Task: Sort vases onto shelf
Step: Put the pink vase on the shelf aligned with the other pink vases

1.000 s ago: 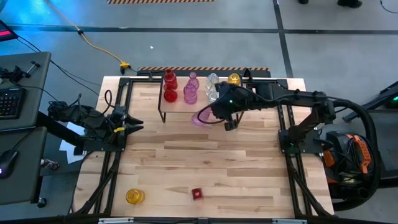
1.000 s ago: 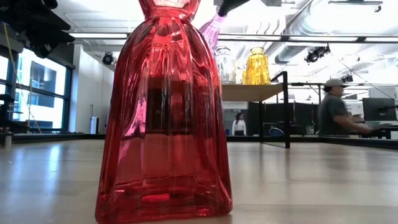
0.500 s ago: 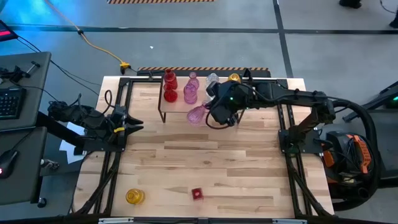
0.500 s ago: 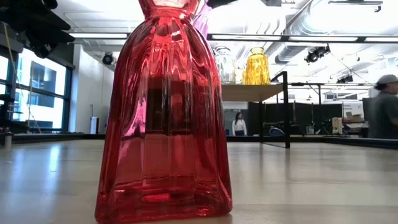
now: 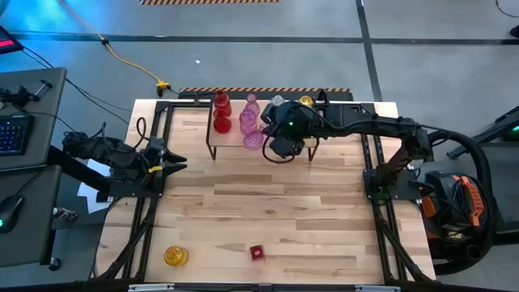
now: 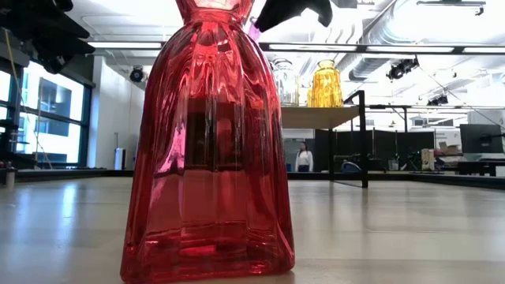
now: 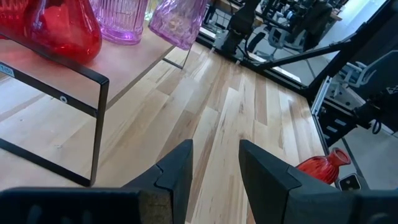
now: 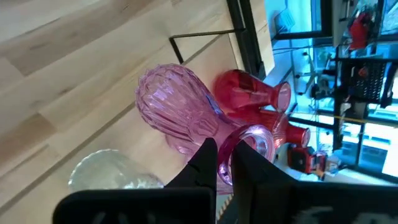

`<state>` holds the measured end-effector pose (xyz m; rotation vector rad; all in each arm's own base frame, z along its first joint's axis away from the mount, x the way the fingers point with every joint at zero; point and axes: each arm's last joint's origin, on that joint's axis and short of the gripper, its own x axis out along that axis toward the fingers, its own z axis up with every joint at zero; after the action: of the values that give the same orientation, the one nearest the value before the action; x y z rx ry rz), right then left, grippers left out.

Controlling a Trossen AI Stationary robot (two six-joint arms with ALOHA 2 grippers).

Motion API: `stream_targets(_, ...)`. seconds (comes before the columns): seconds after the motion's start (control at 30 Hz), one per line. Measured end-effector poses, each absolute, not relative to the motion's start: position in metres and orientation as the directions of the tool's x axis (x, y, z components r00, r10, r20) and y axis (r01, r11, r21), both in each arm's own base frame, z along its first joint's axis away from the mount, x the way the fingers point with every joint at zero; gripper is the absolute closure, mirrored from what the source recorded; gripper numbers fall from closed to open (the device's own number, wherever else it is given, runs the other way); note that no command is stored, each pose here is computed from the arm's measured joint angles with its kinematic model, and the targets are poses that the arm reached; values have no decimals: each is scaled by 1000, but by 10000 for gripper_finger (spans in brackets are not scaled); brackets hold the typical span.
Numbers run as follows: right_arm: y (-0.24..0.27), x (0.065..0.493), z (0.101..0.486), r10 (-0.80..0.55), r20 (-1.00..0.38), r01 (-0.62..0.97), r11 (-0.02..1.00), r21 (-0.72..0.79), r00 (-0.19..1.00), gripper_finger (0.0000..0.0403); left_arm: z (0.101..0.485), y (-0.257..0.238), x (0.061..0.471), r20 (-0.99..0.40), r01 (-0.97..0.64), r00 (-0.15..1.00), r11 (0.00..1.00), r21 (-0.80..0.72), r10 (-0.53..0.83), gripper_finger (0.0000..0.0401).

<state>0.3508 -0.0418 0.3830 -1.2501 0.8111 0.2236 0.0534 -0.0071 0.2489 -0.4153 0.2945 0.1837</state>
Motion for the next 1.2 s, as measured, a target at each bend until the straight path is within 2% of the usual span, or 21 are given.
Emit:
stream_targets(0.43, -46, 365, 371, -304, -650, -596, 260, -760, 696, 403, 249, -7, 53, -318, -235, 941, 899, -368, 116, 281)
stream_targets(1.2, -52, 363, 371, -328, -656, -597, 273, -755, 679, 403, 249, -7, 53, -317, -235, 941, 899, -369, 116, 281)
